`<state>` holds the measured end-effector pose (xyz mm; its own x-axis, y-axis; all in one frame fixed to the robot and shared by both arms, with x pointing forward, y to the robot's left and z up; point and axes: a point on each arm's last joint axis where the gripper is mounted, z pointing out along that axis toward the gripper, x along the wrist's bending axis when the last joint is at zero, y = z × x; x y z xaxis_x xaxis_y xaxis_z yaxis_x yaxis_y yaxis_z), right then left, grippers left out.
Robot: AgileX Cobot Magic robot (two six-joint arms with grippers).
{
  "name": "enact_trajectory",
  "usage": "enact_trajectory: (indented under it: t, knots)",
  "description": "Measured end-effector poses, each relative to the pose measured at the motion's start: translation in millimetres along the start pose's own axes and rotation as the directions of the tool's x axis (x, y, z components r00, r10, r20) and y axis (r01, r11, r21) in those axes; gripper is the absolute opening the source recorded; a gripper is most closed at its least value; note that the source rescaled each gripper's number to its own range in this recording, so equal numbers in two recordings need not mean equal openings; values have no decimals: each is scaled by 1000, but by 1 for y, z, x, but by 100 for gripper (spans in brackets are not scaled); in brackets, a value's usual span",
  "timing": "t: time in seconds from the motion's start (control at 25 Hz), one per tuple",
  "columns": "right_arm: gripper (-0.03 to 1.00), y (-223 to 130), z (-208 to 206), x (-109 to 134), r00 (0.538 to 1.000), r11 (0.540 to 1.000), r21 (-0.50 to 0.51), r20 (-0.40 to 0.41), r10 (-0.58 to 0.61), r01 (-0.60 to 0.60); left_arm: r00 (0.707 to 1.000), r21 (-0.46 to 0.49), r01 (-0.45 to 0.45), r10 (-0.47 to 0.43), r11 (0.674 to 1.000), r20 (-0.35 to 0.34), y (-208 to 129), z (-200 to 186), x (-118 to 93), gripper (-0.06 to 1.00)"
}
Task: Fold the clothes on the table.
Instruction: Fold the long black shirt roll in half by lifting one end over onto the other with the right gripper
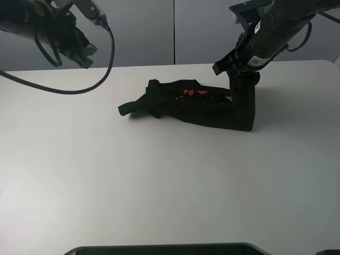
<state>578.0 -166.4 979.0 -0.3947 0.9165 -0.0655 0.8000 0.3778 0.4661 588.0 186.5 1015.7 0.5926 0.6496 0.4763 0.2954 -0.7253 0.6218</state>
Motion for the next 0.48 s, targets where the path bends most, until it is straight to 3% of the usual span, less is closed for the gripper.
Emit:
enact_trajectory:
  t: [0.28, 0.48]
  knots:
    - [2, 37, 6, 34, 998, 997, -72, -56, -22, 18, 1000, -4, 0, 0, 1000, -3, 1, -2, 1, 58]
    - [2, 51, 23, 57, 993, 998, -69, -115, -7, -1, 999, -45, -4, 3, 999, -34, 9, -18, 7, 58]
